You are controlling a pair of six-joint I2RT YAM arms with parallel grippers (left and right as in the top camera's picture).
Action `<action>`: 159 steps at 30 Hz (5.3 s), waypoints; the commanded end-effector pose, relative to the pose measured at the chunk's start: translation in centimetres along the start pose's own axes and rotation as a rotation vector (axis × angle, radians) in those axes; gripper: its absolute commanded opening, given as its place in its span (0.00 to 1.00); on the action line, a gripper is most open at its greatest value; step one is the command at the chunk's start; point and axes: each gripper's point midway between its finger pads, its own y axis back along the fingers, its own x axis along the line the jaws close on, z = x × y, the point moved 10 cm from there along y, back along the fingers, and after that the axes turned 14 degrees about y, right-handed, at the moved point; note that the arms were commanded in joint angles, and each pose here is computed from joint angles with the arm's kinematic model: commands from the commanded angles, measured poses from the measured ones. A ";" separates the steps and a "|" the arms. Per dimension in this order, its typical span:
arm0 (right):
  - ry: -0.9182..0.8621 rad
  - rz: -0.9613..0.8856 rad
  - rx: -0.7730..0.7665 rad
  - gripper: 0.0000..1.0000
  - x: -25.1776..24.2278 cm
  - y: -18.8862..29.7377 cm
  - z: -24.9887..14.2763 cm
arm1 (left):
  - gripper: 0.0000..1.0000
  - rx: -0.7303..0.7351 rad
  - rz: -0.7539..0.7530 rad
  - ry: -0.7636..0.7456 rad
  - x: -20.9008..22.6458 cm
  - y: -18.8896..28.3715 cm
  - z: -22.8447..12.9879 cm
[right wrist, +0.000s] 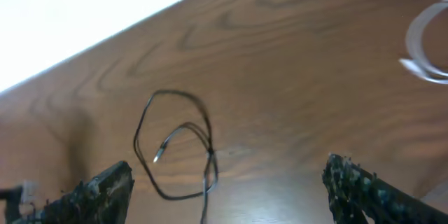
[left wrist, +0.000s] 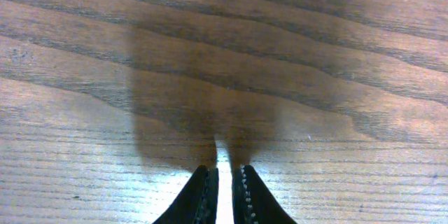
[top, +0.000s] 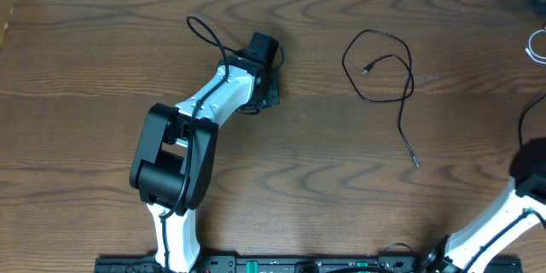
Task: Untangle cables
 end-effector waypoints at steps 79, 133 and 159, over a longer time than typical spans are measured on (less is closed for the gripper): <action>0.140 -0.289 -0.047 0.01 14.4 -7.9 1.1 | 0.15 -0.009 0.005 -0.012 0.3 0.4 -0.2; -0.029 -0.193 -0.302 0.87 0.6 -6.8 4.8 | 0.17 -0.058 -0.038 -0.050 -0.2 2.0 0.4; 0.454 0.000 -0.051 0.99 23.8 12.1 -6.2 | 0.98 -0.596 -0.330 -0.230 2.9 27.7 -2.7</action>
